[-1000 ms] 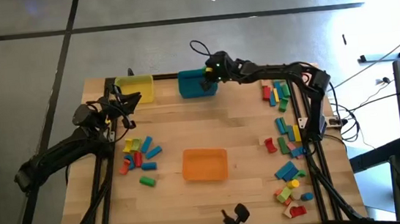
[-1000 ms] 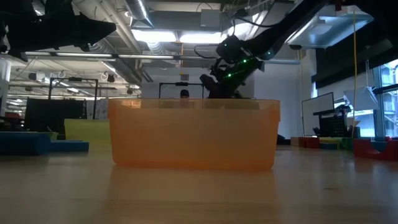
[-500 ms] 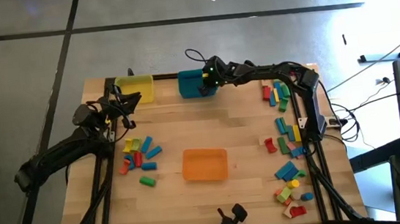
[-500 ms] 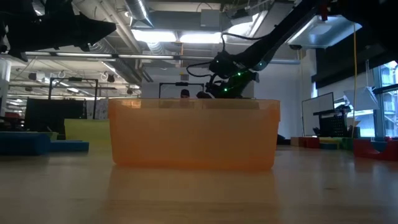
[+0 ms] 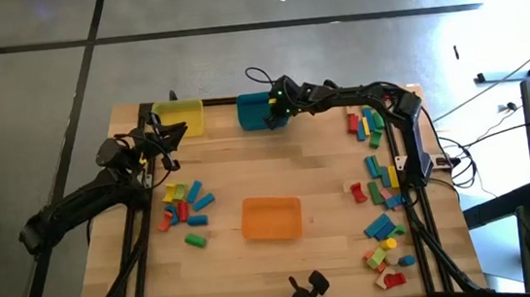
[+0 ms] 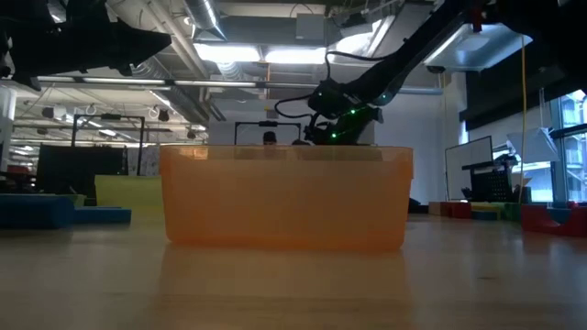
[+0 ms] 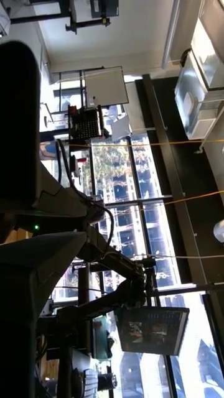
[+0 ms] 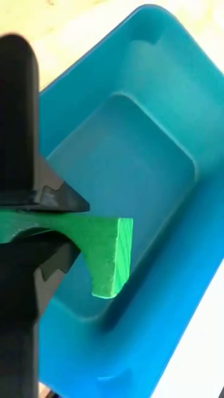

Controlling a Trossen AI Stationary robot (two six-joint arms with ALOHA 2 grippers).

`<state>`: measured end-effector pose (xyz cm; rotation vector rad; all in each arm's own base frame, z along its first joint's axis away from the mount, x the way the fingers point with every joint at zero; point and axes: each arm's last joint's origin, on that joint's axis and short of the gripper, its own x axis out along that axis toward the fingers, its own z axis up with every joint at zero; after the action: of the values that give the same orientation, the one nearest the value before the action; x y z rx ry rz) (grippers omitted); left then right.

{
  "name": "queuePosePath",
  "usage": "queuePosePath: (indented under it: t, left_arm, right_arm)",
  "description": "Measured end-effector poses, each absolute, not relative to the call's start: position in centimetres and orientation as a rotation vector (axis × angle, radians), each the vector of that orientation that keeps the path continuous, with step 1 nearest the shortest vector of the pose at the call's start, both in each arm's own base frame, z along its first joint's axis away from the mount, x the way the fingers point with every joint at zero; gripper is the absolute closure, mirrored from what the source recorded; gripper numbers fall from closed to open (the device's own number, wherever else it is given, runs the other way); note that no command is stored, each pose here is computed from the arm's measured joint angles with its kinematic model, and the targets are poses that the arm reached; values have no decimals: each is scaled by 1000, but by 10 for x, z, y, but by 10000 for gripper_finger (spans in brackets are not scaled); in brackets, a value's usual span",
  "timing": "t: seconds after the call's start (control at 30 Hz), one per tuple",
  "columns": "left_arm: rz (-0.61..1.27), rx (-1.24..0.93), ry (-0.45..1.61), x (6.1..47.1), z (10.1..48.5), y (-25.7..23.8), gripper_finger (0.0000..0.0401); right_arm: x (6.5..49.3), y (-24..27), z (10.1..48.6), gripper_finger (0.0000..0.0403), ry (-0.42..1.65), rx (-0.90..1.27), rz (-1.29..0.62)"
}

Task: Sort blocks by size
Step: Put the green arch block into the blue bin

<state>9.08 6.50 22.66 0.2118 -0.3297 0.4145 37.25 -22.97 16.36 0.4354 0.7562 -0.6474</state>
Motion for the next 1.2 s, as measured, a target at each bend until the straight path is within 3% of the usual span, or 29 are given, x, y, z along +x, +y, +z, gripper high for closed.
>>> queuePosePath:
  t: [1.0,1.2]
  left_arm:
    - [414,211,-330,91,227,65,363]
    - [414,211,-330,91,227,65,363]
  right_arm:
    - [372,-230,163,352,762,426,-643]
    - [372,-229,163,328,768,430,-644]
